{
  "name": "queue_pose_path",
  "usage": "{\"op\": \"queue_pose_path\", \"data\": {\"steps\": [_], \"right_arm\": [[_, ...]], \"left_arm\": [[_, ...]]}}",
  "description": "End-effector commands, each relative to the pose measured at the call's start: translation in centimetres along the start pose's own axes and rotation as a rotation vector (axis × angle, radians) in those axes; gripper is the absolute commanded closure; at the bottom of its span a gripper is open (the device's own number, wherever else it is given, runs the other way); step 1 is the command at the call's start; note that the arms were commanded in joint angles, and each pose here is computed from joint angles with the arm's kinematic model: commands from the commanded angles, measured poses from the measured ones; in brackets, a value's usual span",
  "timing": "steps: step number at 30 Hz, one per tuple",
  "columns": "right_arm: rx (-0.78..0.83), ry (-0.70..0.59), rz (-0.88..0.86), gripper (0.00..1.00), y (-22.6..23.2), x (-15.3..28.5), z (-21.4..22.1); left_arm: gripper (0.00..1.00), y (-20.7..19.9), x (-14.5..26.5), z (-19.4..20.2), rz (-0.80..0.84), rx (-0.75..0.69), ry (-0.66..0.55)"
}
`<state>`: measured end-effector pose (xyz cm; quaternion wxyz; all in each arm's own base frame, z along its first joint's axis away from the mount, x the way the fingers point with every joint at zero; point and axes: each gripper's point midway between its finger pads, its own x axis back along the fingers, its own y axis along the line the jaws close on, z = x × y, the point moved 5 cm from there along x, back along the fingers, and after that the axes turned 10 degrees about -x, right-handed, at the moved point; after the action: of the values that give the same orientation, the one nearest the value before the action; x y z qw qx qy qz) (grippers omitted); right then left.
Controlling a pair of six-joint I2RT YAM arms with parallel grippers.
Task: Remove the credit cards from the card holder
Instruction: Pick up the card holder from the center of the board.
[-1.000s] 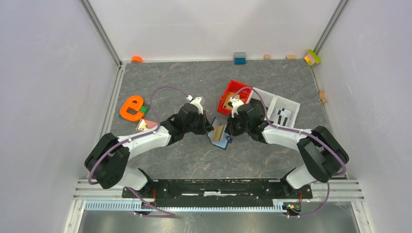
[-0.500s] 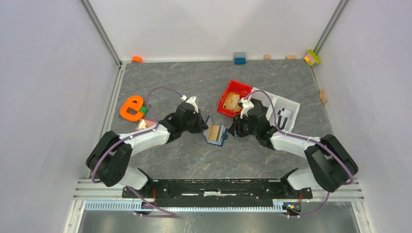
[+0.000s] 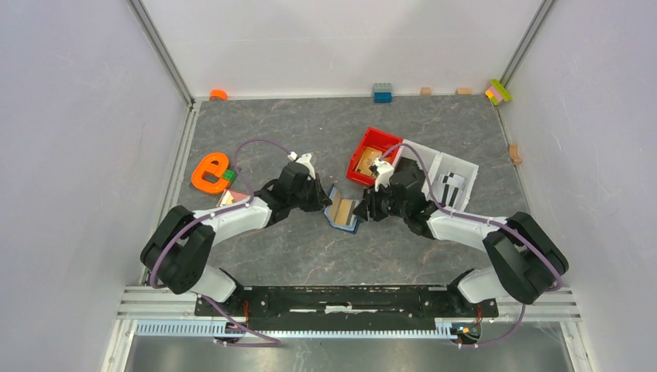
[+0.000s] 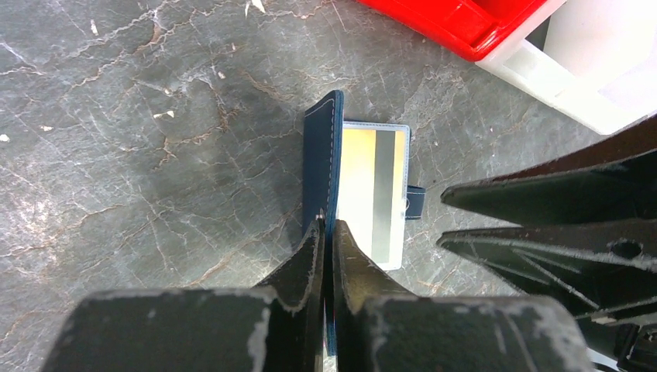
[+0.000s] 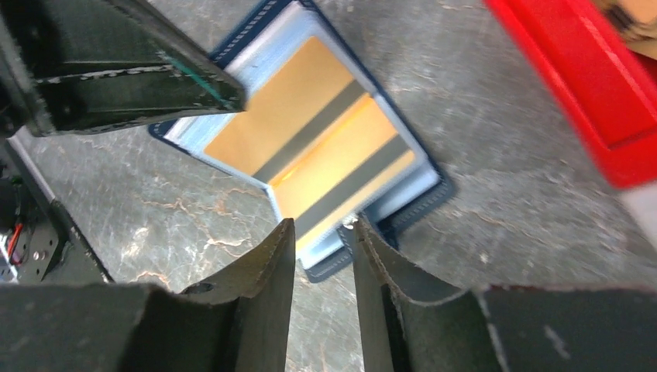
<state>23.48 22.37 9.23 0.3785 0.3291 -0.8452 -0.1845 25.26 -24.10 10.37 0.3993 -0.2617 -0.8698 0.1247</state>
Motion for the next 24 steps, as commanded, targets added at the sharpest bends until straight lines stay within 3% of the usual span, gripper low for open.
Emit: {"op": "queue_pose_path", "data": {"steps": [1, 4, 8, 12, 18, 21, 24], "right_arm": [[0.079, -0.002, -0.116, 0.65, 2.9, -1.2, -1.5], [0.084, 0.024, -0.119, 0.68, 3.2, -1.8, -1.0], [0.072, 0.083, -0.09, 0.7, 2.6, -2.7, -0.3], [0.061, 0.131, -0.079, 0.71, 2.2, -3.5, 0.4], [0.064, 0.12, -0.016, 0.73, 1.5, -3.4, 0.2], [0.077, 0.066, 0.017, 0.73, 1.4, -2.6, -0.6], [0.091, 0.002, 0.058, 0.71, 1.2, -1.5, -1.3]], "left_arm": [[0.9, 0.0, -0.3, 0.1, 0.01, 0.033, 0.02], [0.84, 0.1, -0.4, 0.1, 0.009, 0.034, 0.025], [0.5, -0.4, -0.3, 0.3, 0.044, 0.036, 0.039], [0.37, -0.4, -0.5, 0.5, 0.061, 0.028, 0.048], [0.41, 0.3, -2.3, 1.5, 0.027, 0.033, 0.114], [0.53, 0.7, -3.4, 1.9, 0.008, 0.037, 0.156], [0.75, 0.8, -3.8, 2.1, 0.011, 0.043, 0.172]]}}
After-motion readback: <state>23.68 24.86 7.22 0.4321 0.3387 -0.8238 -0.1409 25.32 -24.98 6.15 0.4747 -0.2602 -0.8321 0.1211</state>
